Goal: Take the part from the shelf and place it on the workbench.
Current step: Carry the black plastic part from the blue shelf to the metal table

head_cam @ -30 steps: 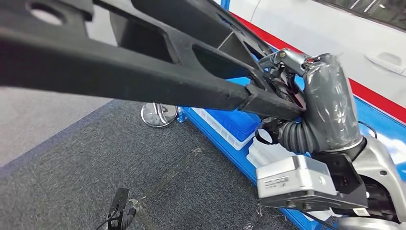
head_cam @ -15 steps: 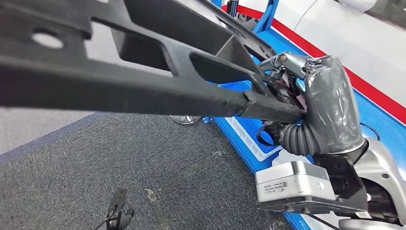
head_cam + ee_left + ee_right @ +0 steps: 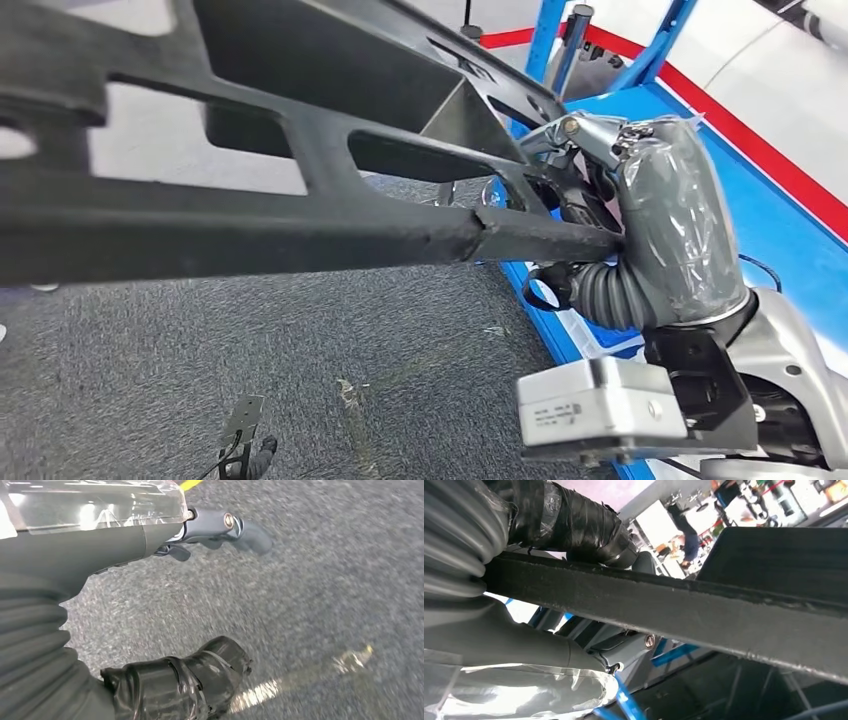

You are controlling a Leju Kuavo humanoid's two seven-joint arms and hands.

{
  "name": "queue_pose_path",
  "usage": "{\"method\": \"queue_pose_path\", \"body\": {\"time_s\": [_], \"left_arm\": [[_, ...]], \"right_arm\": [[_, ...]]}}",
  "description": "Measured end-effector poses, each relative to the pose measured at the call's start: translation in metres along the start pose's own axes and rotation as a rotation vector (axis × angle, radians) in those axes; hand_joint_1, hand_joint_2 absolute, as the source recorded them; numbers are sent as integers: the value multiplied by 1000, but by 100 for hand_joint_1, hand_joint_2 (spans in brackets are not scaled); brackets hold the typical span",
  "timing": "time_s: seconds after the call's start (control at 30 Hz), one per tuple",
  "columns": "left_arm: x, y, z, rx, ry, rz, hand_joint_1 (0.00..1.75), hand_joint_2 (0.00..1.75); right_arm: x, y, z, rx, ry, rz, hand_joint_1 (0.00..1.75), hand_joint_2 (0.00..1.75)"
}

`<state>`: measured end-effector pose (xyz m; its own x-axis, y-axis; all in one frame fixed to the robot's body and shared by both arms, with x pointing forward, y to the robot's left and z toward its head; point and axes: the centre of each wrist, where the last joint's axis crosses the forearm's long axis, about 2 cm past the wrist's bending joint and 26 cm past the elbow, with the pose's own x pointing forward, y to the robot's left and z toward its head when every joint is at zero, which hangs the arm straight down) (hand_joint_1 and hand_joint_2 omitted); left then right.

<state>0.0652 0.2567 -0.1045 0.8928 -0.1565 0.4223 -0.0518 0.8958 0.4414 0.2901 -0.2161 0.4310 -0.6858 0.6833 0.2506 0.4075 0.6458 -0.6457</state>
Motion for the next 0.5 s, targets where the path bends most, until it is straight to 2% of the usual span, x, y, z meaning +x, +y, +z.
{"method": "queue_pose_path", "body": {"time_s": [0.5], "left_arm": [[0, 1, 0, 4, 8, -4, 0, 175]], "right_arm": [[2, 1, 2, 12, -7, -1, 171, 175]]}}
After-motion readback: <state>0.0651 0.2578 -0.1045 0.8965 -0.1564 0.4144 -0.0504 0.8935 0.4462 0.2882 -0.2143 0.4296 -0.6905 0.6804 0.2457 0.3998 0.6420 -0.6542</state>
